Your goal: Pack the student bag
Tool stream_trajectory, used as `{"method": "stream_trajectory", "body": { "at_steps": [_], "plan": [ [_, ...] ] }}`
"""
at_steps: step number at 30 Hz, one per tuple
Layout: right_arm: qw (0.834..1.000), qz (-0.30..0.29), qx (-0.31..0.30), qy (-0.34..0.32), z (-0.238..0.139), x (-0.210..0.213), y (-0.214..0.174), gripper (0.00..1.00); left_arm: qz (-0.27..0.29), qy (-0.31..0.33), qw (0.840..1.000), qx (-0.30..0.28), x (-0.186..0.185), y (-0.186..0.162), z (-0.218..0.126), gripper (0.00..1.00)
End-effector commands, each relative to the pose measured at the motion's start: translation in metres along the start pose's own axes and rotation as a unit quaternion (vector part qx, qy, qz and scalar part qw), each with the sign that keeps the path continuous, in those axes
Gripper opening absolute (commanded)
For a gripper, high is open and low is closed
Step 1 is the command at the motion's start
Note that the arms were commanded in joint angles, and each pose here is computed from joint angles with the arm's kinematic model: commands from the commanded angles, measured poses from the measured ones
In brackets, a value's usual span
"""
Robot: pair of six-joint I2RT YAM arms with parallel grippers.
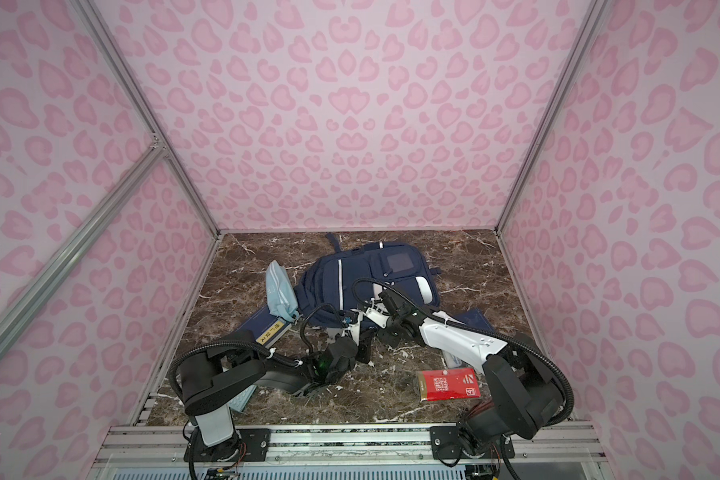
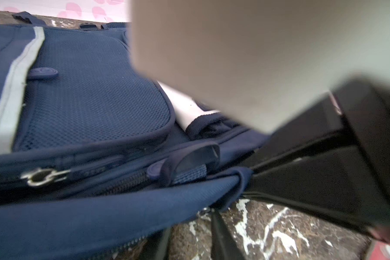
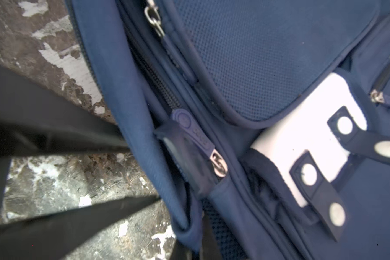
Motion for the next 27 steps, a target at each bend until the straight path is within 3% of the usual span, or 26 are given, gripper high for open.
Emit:
{"method": "stream_trajectory", "body": {
  "at_steps": [1, 3, 7, 9, 13, 17, 19, 21, 22, 23, 26, 27],
  "plan": [
    [0.996, -0.019, -0.051, 0.065, -0.006, 0.012, 0.014, 0.0, 0.005, 0.008, 1.0, -0.004, 0.0, -0.004, 0.001, 0.12],
    [0.996, -0.004, -0.058, 0.07, -0.006, 0.008, 0.014, 0.0, -0.015, 0.019, 1.0, -0.014, 0.006, -0.011, -0.006, 0.03],
    [0.996, 0.003, -0.059, 0.061, -0.008, 0.003, 0.012, 0.0, -0.031, 0.01, 0.999, -0.026, 0.009, -0.02, -0.017, 0.03],
    [0.996, 0.001, -0.061, 0.059, -0.01, 0.003, 0.012, 0.0, -0.028, 0.011, 0.999, -0.027, 0.007, -0.022, -0.019, 0.18],
    [0.996, -0.002, -0.067, 0.065, -0.012, 0.004, 0.012, 0.0, -0.008, 0.008, 0.999, -0.031, 0.0, -0.015, -0.012, 0.3],
    [0.995, -0.002, -0.071, 0.067, -0.014, 0.005, 0.011, 0.0, 0.004, 0.017, 0.999, -0.034, -0.003, -0.008, -0.008, 0.5],
    [0.995, -0.001, -0.071, 0.065, -0.014, 0.005, 0.011, 0.0, 0.004, 0.015, 0.999, -0.034, -0.003, -0.007, -0.008, 0.51],
    [0.995, -0.002, -0.073, 0.065, -0.015, 0.005, 0.012, 0.0, 0.01, 0.019, 0.999, -0.032, -0.004, -0.005, -0.008, 0.49],
    [0.995, -0.001, -0.074, 0.066, -0.015, 0.005, 0.012, 0.0, 0.014, 0.03, 0.999, -0.027, -0.004, -0.004, -0.005, 0.42],
    [0.995, -0.001, -0.075, 0.067, -0.015, 0.005, 0.012, 0.0, 0.017, 0.038, 0.999, -0.021, -0.003, -0.004, -0.003, 0.28],
    [0.995, -0.001, -0.08, 0.066, -0.018, 0.006, 0.012, 0.0, 0.007, 0.036, 0.999, -0.029, 0.003, 0.002, -0.003, 0.05],
    [0.995, -0.002, -0.08, 0.065, -0.018, 0.006, 0.011, 0.0, 0.009, 0.04, 0.999, -0.03, 0.003, 0.004, -0.003, 0.03]
  ]
}}
Point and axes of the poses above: each gripper's point midway between its finger pads, its own z axis out along the fingers, its own x axis along the line the jaws close on, y = z × x, the point moved 8 cm from there along -z, back along the fingers, and after that the axes turned 11 degrees about z, right-handed, at the moved point
